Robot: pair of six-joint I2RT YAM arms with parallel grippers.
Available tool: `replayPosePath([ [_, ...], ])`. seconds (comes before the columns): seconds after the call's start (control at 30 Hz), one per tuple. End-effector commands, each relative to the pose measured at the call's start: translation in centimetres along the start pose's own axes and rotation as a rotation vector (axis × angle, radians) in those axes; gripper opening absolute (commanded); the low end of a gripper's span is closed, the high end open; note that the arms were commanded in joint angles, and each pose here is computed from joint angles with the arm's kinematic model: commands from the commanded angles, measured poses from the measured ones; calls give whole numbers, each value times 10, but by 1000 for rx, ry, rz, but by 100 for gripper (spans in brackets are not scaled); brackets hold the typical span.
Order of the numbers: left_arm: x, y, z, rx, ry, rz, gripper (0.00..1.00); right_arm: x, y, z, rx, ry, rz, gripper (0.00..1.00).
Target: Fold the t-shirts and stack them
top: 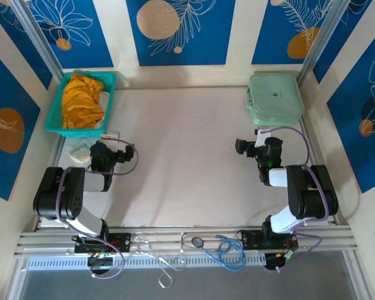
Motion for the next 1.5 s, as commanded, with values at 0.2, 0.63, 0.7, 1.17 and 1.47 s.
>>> replayPosePath([
  [0.2, 5, 0, -3, -14, -6, -20, 99, 6, 0, 3, 13, -1, -22, 99],
  [0.63, 5, 1, -3, -15, -6, -19, 99, 6, 0, 3, 13, -1, -21, 99],
  [0.7, 4, 1, -3, -15, -7, -18, 99, 6, 0, 3, 12, -1, -20, 99],
  [1.17, 76, -74, 64, 378, -241, 70, 99, 80, -50, 20, -157, 75, 131, 100],
  [1.47, 123, -81, 117, 521, -371, 366, 100, 63, -72, 48, -94, 202, 360, 94],
])
Point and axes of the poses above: each hand's point on the last joint's axis, 136 mm out from that joint toward the fingers, its own y axis out along the fingers, its own z axis along the line the jaws close on, x = y × z, the point moved 1 cm from there along -y, back along the fingers, and after that the axes turned 8 degrees about y, right-handed, at the moved point
